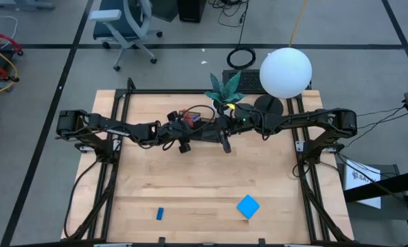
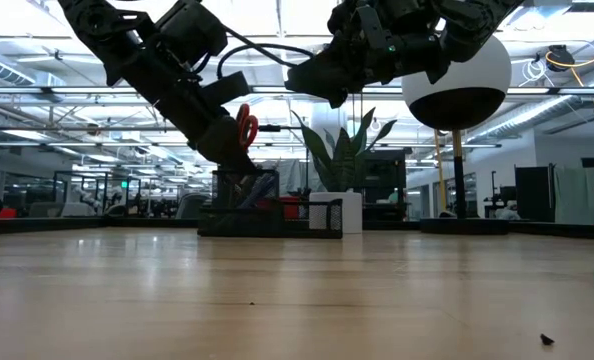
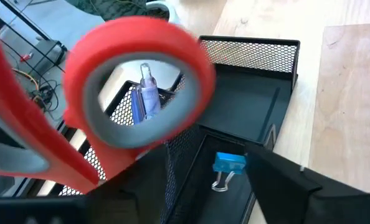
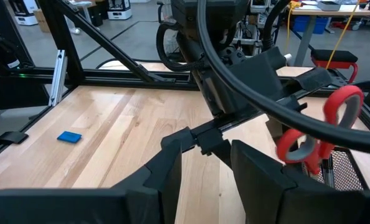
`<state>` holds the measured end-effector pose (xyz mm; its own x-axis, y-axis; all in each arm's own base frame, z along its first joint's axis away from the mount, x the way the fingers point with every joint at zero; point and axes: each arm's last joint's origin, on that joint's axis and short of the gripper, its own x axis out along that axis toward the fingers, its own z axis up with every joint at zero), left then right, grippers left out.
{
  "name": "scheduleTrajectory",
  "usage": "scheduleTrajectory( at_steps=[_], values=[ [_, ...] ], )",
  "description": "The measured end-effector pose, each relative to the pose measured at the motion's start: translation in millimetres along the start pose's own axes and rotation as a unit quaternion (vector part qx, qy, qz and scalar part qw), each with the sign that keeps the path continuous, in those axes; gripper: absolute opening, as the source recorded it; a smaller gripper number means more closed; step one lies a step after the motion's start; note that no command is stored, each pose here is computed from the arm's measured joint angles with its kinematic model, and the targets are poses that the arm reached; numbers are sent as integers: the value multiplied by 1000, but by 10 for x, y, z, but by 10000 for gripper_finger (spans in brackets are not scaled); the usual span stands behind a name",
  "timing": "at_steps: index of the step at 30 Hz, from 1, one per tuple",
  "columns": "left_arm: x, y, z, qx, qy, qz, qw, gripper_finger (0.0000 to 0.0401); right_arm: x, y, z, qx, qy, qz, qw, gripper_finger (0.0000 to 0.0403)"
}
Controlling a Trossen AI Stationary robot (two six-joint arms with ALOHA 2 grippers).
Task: Pick and place office supplies into organizer
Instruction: Put the blue paper clip into the black desk organizer
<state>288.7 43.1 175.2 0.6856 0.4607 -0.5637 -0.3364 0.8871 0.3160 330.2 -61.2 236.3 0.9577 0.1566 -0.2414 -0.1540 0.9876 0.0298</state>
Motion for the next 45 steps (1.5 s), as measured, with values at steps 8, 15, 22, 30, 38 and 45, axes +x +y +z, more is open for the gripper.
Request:
scheduleTrajectory(
  at_steps=[8, 15, 22, 30, 38, 45],
  values=[
    [0, 1, 6, -13, -3, 0, 1000, 265, 0, 0, 0, 0, 0, 0, 1000, 130],
    [0, 2, 8, -30, -4, 0, 1000, 257, 0, -1, 0, 0, 0, 0, 1000, 130],
    [0, 19, 6, -35, -2, 30, 999, 253, 0, 0, 0, 0, 0, 0, 1000, 130],
    [-5, 59, 9, -63, -3, 97, 993, 253, 0, 0, 0, 0, 0, 0, 1000, 130],
    [-7, 78, 9, -76, -4, 124, 989, 255, 0, -1, 0, 0, 0, 0, 1000, 130],
    [-11, 96, 30, -84, -14, 150, 985, 255, 0, 0, 0, 0, 0, 0, 1000, 130]
  ],
)
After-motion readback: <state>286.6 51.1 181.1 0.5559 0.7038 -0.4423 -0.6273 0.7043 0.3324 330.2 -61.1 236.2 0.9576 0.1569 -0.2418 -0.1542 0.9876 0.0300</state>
